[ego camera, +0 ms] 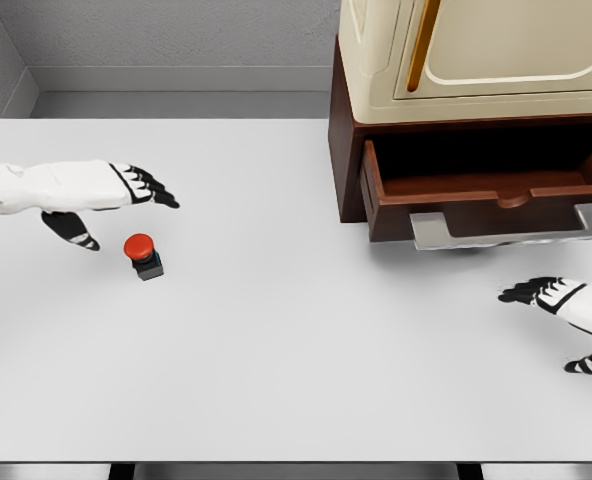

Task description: Put the switch into the drawer with left arm, and close the drawer with right arm

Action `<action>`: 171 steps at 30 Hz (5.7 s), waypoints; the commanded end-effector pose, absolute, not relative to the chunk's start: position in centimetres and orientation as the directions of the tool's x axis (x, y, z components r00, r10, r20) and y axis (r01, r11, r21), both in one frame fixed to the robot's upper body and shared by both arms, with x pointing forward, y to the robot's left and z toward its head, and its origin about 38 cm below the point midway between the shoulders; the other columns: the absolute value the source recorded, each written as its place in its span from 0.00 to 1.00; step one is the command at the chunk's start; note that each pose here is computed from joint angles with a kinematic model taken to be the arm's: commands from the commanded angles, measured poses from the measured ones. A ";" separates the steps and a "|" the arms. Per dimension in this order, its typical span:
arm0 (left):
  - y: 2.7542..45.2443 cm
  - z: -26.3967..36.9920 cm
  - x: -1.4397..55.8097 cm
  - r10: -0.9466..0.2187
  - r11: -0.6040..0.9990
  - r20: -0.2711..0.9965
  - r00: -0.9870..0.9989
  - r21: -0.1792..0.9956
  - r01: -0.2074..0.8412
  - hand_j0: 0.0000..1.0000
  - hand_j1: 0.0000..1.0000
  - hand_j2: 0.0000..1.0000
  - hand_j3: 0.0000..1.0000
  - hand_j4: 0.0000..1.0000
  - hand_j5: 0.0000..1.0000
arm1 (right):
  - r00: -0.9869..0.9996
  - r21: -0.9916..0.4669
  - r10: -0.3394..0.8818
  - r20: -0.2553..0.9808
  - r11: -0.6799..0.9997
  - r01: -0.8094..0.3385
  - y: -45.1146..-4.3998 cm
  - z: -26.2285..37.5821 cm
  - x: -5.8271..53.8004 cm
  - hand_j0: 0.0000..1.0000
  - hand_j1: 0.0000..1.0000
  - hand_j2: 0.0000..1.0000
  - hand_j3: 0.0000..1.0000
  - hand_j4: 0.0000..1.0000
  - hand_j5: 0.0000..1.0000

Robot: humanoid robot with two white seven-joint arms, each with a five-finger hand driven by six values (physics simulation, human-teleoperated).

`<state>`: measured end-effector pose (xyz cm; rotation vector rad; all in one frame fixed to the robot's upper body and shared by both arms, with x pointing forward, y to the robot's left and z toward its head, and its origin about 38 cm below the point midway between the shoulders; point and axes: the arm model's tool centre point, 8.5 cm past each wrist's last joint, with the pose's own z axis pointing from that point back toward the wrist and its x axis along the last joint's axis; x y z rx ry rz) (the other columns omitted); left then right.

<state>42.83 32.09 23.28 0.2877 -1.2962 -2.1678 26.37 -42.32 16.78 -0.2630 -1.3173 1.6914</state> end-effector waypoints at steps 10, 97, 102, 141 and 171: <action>31.0 21.0 42.5 -0.571 -0.398 0.113 -0.813 0.828 0.395 0.89 0.89 0.89 0.89 0.89 0.89 | -0.412 -0.862 0.837 0.360 0.130 -0.490 -46.1 17.5 23.4 0.54 0.54 0.54 0.54 0.54 0.54; 9.8 36.1 42.5 -0.074 -0.129 0.045 -0.996 0.990 0.055 0.36 0.36 0.36 0.36 0.36 0.36 | -0.329 -0.883 0.852 0.408 0.276 -0.380 -47.6 17.8 21.3 0.49 0.49 0.49 0.49 0.49 0.49; 6.6 35.4 44.4 -0.070 -0.090 0.105 -0.992 0.990 0.111 0.36 0.36 0.36 0.36 0.36 0.36 | -0.327 -0.883 0.853 0.407 0.276 -0.379 -47.7 17.8 21.2 0.49 0.49 0.49 0.49 0.49 0.49; -2.5 33.2 46.6 -0.128 -0.169 0.014 -0.992 0.985 0.036 0.44 0.44 0.44 0.44 0.44 0.44 | -0.377 -0.874 0.830 0.411 0.241 -0.423 -46.1 17.2 22.5 0.59 0.59 0.59 0.59 0.59 0.59; -2.2 34.6 45.7 -0.037 -0.032 0.171 -0.985 0.985 0.172 0.89 0.89 0.89 0.89 0.89 0.89 | -0.436 -0.882 0.799 0.414 0.234 -0.409 -44.3 17.4 24.6 0.56 0.56 0.56 0.56 0.56 0.56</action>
